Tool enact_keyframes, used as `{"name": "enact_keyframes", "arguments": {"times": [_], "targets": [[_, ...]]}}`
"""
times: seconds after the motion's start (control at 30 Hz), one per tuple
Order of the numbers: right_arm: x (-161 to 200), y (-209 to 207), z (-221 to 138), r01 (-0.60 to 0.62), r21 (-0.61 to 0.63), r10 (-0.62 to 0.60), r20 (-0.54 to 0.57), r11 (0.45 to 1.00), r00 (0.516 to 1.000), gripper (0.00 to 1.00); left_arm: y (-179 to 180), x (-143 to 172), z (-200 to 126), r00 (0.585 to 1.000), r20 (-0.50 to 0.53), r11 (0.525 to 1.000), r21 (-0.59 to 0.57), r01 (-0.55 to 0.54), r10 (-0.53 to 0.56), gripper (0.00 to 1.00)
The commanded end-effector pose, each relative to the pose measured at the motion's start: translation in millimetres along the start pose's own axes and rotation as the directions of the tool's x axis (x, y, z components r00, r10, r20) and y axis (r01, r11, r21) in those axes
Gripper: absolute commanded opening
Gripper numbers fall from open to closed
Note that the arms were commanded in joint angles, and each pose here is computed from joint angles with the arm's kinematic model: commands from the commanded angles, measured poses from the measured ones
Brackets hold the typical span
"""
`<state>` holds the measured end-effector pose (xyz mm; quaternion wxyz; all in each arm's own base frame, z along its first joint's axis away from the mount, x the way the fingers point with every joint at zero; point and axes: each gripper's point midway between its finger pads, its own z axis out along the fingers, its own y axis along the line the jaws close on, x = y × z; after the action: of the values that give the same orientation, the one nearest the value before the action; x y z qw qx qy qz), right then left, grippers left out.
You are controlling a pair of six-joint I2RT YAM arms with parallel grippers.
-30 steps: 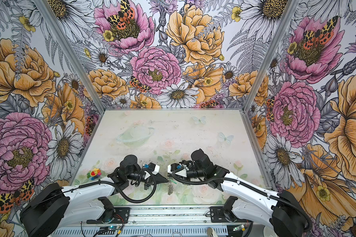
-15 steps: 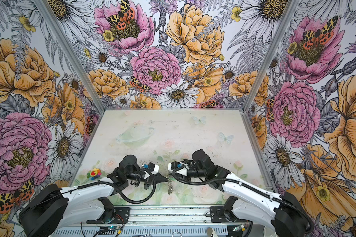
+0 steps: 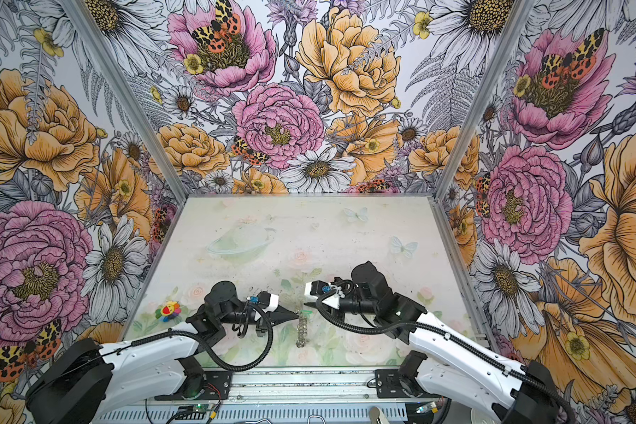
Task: Attach keys to a key ring
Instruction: Insert the key into the keyring.
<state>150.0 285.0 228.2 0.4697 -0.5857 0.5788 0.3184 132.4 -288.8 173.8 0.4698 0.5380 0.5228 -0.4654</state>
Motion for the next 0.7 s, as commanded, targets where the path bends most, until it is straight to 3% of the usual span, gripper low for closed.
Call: {"name": "enact_keyframes", "arguments": {"times": [0.0,0.67], "targets": [[-6.1,18.5,-0.5,-0.029,-0.108,0.031,0.015,0.994,0.999,0.26,12.0,-10.0,-4.2,0.998,0.033,0.996,-0.077,-0.051,0.054,0.00],[8.9,22.8,19.2,-0.055,-0.162,0.048,-0.047,0.985,0.998,0.18,9.3,-10.4,-4.1,0.998,0.037,0.997,-0.062,-0.049,0.052,0.00]]}}
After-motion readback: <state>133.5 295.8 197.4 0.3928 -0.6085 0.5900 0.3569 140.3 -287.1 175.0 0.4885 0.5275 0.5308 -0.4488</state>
